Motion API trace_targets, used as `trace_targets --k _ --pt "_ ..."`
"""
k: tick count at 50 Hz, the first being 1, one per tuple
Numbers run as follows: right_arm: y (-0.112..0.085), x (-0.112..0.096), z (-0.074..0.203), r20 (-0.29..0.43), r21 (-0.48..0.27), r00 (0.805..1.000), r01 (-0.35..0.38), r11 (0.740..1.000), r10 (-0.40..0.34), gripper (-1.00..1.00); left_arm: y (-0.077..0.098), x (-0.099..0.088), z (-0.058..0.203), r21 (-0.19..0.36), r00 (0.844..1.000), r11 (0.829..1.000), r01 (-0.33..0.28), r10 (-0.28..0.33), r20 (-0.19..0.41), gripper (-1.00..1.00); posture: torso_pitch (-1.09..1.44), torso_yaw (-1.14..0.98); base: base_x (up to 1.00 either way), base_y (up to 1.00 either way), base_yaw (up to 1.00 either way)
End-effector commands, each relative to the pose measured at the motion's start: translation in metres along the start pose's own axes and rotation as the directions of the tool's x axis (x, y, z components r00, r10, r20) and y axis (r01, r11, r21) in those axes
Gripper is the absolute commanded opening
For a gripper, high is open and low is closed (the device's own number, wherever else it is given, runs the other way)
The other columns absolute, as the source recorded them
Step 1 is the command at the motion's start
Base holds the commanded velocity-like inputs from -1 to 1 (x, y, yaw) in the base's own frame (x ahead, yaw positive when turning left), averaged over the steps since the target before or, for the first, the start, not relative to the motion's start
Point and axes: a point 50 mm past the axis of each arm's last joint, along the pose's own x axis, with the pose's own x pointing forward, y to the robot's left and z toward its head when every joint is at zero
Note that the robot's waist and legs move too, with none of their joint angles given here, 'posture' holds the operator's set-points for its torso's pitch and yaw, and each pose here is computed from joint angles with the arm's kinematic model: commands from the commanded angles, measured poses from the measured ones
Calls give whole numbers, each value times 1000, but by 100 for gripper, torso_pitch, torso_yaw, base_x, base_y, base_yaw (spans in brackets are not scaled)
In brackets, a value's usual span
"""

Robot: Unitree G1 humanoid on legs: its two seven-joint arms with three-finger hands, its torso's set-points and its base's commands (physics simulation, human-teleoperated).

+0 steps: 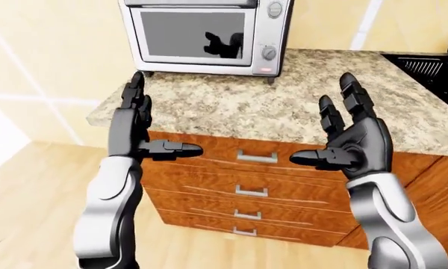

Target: Open the toaster oven door.

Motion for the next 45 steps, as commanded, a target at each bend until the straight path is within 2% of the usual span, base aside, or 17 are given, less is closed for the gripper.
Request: trace_targets --k 1,13,34,42,45 --pt "0 -2 18 105 -13 994 -2 1000 3 100 -5 -1 21 3 993 1000 20 -20 112 100 0 0 37 0 0" --pt "0 -1 19 108 -13 994 0 1000 2 100 -4 -1 21 3 993 1000 20 -20 113 100 0 0 36 0 0" --pt "0 -3 20 119 -14 993 0 1000 1 100 -3 -3 20 5 993 1000 12 -12 121 100 0 0 3 0 0" --pt "1 -4 20 120 -17 993 0 1000 2 100 0 -5 21 12 989 1000 -14 12 145 100 0 0 0 0 0" --pt "0 -4 20 120 -18 993 0 1000 2 100 1 -6 23 13 985 1000 -20 17 172 100 0 0 0 0 0"
